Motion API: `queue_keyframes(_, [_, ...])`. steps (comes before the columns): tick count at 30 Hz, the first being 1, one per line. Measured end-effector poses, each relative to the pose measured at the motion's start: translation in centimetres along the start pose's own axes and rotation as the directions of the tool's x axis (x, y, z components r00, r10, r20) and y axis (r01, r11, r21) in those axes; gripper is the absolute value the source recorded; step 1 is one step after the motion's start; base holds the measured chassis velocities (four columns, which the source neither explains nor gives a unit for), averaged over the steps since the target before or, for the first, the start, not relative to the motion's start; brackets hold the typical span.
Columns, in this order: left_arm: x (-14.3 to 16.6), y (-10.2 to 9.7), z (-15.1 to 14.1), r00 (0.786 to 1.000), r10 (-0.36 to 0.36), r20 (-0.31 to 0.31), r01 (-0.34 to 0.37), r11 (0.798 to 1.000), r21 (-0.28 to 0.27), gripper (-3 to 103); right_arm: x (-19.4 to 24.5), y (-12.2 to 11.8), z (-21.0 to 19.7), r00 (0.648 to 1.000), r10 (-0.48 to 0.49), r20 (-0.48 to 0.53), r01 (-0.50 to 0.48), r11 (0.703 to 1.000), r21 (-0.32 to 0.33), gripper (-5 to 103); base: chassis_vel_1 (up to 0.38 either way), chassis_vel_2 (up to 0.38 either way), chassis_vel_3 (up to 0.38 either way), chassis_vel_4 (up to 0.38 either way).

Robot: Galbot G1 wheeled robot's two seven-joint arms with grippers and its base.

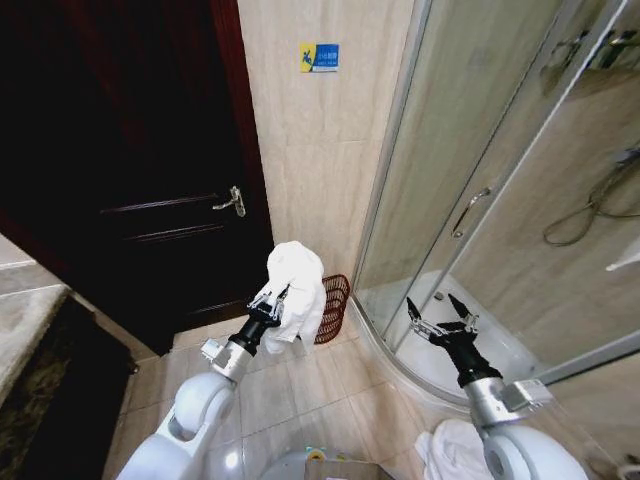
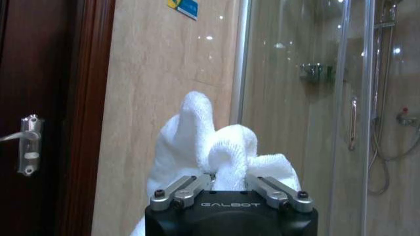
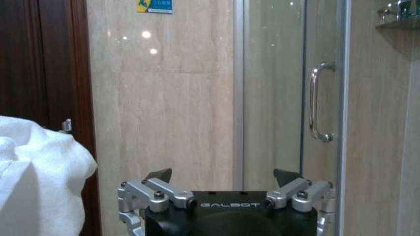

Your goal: Discard the used towel into the hamper.

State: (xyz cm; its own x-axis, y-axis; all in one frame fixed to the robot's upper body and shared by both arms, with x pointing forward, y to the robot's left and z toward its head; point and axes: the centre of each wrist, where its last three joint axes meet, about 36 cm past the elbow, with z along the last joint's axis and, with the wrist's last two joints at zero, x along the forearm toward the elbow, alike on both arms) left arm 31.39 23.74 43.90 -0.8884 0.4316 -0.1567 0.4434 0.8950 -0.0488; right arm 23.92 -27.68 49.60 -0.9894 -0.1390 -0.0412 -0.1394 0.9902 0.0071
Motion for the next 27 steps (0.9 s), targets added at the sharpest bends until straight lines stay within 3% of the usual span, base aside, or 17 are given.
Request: queue_keyframes(27, [-0.32, 0.37, 0.7, 1.0, 0.0, 0.004, 0.0, 1.0, 0.004, 10, 0.05, 0.02, -0.02, 1.0, 0.003, -0.001, -0.003, 1.0, 0.003, 100, -0.045, 0.037, 0.04, -0.044])
